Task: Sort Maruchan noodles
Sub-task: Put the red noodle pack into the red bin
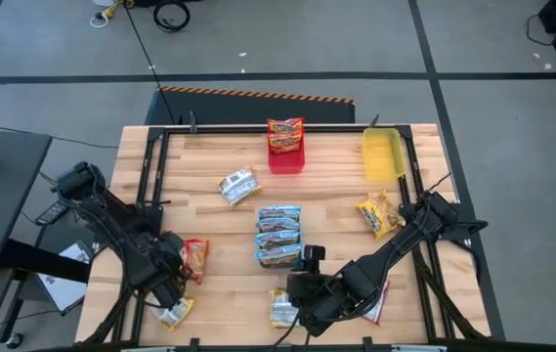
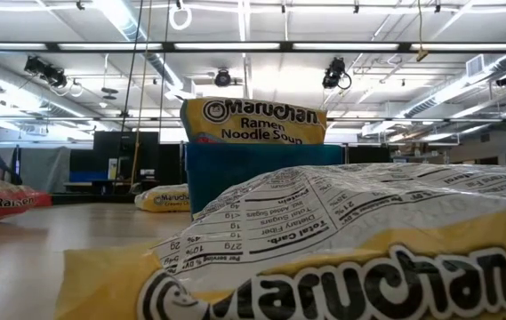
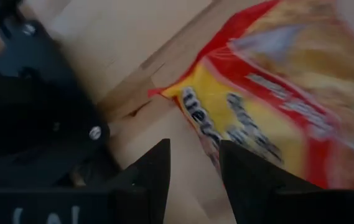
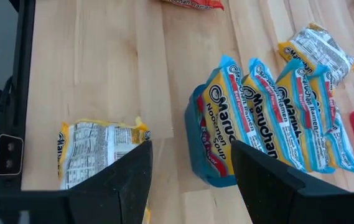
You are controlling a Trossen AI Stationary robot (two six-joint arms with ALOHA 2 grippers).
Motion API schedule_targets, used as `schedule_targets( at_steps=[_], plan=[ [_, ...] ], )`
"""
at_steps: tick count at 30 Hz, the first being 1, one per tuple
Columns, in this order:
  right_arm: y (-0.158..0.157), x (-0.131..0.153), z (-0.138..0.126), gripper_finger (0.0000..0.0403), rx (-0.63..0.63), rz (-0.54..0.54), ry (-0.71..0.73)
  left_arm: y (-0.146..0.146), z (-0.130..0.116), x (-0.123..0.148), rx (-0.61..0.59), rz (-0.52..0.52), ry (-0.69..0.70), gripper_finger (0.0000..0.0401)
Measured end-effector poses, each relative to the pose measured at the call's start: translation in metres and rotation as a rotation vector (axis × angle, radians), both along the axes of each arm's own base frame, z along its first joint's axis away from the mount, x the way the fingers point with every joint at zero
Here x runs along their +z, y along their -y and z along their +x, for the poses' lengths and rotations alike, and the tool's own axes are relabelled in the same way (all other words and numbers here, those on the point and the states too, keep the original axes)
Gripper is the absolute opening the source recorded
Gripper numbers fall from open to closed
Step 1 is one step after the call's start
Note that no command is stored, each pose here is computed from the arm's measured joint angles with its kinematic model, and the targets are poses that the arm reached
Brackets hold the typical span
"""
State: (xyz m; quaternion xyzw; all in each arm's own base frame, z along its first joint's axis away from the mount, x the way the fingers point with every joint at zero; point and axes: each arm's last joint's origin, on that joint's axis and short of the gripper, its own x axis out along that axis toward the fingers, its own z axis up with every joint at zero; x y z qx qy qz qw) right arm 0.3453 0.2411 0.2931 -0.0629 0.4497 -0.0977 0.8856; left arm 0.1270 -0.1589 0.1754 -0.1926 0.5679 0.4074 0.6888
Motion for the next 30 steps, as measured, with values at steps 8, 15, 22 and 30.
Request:
schedule_targets(
  at_steps=[8,15,22,30],
  plan=[
    [-0.001,-0.001,0.0,0.0223,-0.006,0.033,-0.011,-0.01,0.016,-0.03,-0.095,0.003,0.211,0.0142],
    [0.002,-0.001,0.002,0.0223,-0.014,0.036,-0.014,0.005,0.046,-0.001,-0.377,0.138,0.405,0.0142],
    [0.004,-0.001,0.003,0.0223,-0.015,0.052,-0.024,0.002,0.03,0.009,-0.265,0.009,0.344,0.0149],
    [0.004,-0.001,0.003,0.0223,-0.019,0.046,-0.014,-0.019,-0.013,0.003,-0.108,-0.189,0.701,0.0211]
  ],
)
